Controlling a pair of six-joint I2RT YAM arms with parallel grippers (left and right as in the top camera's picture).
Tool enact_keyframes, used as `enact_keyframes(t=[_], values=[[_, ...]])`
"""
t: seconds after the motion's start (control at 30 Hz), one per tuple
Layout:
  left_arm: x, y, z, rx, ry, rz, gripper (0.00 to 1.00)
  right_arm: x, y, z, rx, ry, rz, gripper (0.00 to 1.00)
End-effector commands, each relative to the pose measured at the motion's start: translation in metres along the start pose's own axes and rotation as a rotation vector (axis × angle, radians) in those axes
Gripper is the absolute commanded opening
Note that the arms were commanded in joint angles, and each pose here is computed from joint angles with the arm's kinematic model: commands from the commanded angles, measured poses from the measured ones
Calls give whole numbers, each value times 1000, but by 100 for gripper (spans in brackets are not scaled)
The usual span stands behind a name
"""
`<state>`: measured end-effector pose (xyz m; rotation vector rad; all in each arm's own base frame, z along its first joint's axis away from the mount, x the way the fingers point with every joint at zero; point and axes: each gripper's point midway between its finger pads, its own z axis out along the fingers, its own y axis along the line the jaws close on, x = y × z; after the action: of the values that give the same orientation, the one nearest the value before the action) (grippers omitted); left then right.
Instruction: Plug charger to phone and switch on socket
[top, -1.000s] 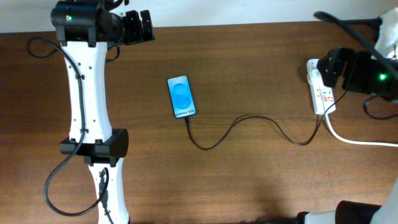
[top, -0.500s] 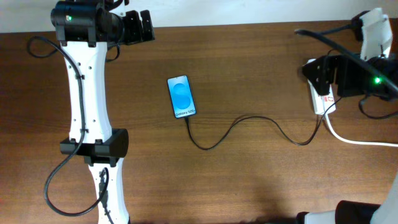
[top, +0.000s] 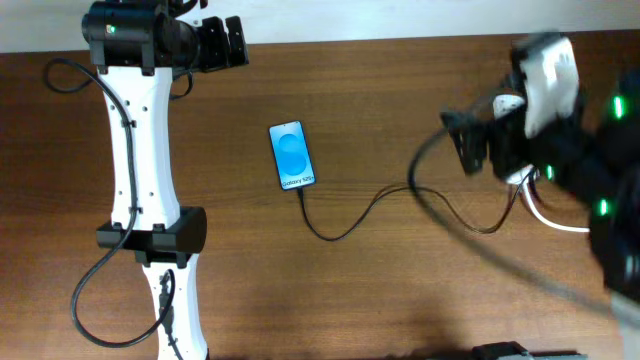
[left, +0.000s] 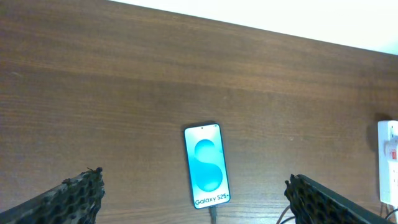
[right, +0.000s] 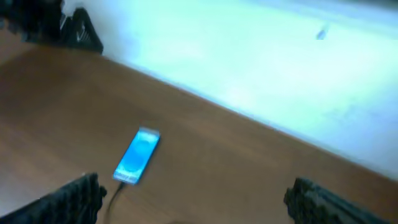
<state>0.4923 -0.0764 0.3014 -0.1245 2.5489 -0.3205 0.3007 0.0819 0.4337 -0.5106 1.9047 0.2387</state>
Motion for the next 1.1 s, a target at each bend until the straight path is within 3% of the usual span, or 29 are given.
enact_keyframes(t=[0.0, 0.17, 0.37, 0.6, 1.07], values=[[-3, 1, -7, -8, -19, 9, 99, 35, -4, -4, 96, -63, -36, 98], [-3, 1, -7, -8, -19, 9, 99, 76, 1, -11, 178, -270, -95, 98], [-3, 1, -7, -8, -19, 9, 99, 141, 13, -2, 201, -383, -127, 98], [-3, 1, -7, -8, -19, 9, 99, 203, 25, 13, 191, -403, -131, 98], [-3, 1, -7, -8, -19, 9, 99, 272, 35, 44, 166, -328, -117, 98]])
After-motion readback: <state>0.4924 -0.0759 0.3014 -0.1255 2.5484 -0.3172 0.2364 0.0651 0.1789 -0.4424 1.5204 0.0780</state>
